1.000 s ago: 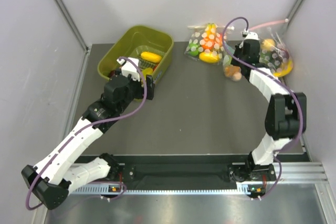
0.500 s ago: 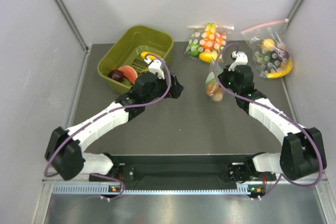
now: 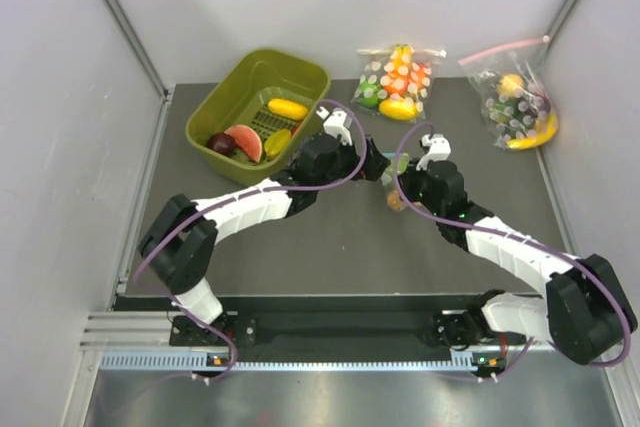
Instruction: Open the zip-top bag and remove the fake food
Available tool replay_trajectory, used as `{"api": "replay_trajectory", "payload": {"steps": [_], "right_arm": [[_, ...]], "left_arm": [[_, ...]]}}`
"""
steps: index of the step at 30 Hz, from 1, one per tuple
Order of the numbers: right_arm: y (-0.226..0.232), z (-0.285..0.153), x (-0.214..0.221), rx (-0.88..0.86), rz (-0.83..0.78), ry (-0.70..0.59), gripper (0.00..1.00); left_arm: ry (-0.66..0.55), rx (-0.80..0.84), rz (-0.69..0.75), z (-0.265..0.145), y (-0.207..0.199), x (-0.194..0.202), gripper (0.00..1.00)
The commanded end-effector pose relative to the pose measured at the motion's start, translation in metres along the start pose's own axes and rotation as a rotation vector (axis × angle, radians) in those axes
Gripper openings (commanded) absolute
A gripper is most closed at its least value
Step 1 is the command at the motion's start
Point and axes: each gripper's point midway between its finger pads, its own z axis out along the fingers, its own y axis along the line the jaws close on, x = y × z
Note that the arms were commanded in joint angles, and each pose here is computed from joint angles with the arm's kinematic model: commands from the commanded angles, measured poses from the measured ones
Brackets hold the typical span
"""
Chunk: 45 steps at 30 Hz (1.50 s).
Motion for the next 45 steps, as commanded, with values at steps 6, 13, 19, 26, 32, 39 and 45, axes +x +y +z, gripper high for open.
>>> {"api": "replay_trajectory", "payload": {"steps": [6,13,19,26,32,39,45], "right_arm": [[0.014,-0.011,-0.029,-0.028,0.029,-0.122,0.00],[0.024,-0.021,-0.029,-0.068,0.022,-0.143,0.00],[0.028,-0.029,-0.024,-0.092,0.009,-0.151,0.00],[0.027,-0.060,-0.040,-0.093,-0.037,-0.181,0.75],[0.026,-0.117,-0.108,-0.076,-0.077,-0.392,1.00],[0.020,-0.112,-0.113,-0.110,-0.173,-0.394,1.00],[0.033,-0.108,-0.083,-0.440,-0.286,-0.384,1.00]], "left_arm": [[-0.071,0.025,0.003,0.013,-0.020,-0.019,0.96],[-0.054,0.014,0.008,0.021,-0.017,-0.011,0.81],[-0.032,0.116,-0.015,0.033,-0.032,-0.001,0.27],[0.012,0.195,0.224,0.015,-0.035,0.006,0.00],[0.136,0.447,0.539,-0.029,-0.058,0.022,0.00],[0.274,0.712,0.640,-0.085,-0.084,0.044,0.00],[0.297,0.716,0.715,-0.110,-0.077,0.043,0.00]]}}
